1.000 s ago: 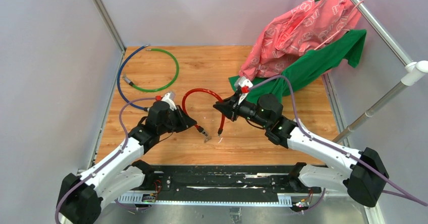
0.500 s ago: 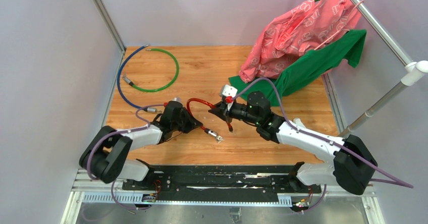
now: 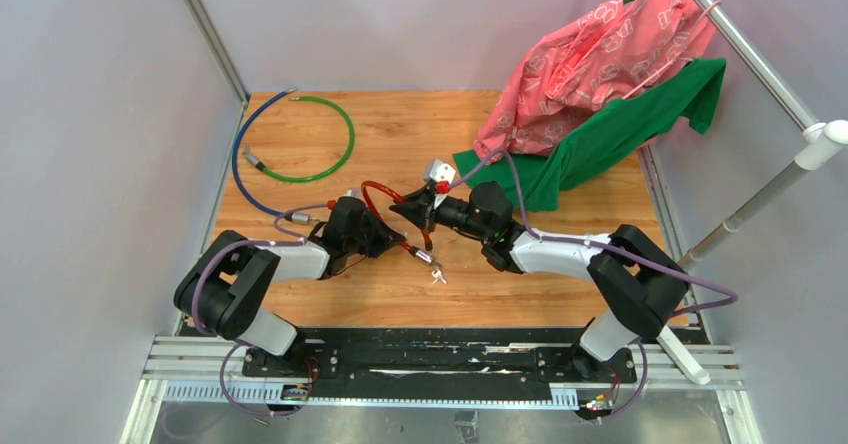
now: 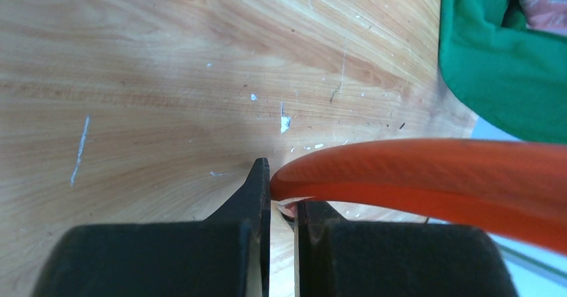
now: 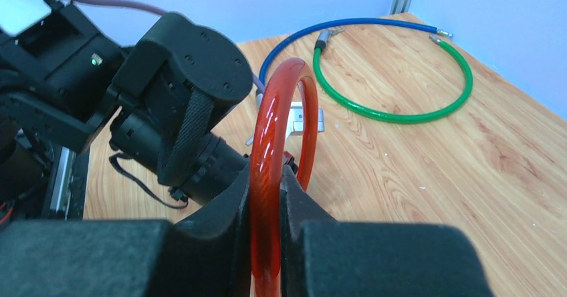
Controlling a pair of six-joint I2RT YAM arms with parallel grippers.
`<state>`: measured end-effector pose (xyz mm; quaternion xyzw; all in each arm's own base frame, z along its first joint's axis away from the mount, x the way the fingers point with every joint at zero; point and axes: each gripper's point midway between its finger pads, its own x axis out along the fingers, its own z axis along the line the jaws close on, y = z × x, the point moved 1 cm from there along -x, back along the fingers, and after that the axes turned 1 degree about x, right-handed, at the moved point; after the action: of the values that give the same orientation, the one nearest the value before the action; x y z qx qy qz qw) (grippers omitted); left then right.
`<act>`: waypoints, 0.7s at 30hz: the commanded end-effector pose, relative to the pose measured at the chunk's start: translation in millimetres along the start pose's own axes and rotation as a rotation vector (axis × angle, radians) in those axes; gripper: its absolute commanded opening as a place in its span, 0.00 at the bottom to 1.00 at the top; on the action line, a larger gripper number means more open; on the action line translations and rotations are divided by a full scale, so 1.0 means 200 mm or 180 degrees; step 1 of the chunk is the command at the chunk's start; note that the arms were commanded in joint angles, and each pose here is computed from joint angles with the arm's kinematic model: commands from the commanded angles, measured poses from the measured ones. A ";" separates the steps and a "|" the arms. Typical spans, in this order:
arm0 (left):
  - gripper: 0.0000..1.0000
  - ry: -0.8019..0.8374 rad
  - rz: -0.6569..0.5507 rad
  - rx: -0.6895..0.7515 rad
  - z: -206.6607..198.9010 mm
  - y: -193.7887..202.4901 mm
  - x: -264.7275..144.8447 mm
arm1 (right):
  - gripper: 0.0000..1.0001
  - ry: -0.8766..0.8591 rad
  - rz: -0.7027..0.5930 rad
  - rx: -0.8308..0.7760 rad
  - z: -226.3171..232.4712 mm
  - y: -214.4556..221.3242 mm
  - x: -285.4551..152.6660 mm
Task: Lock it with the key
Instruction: Adjust the lock.
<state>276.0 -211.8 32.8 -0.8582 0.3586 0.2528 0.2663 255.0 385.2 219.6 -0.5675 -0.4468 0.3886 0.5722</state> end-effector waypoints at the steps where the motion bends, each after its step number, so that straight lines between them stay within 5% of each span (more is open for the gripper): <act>1: 0.00 -0.0336 -0.0142 0.0508 0.21 -0.01 -0.01 | 0.00 0.0024 -0.0775 -0.0136 0.01 -0.34 0.02; 8: 0.00 0.0412 -0.0226 0.1401 0.04 -0.01 -0.07 | 0.00 0.0283 -0.0592 -0.0184 0.00 -0.37 -0.10; 16: 0.00 0.1673 -0.0194 0.1931 -0.43 0.03 -0.25 | 0.00 0.0581 -0.0684 -0.0452 -0.02 -0.61 -0.27; 21: 0.00 0.1886 -0.0364 0.2115 -0.52 0.02 -0.34 | 0.00 0.0616 -0.0691 -0.0565 -0.01 -0.67 -0.33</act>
<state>260.5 -240.6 122.3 -0.7956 0.4374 -0.0822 0.4111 236.0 323.1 319.4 -0.5932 -0.4583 0.2658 0.6062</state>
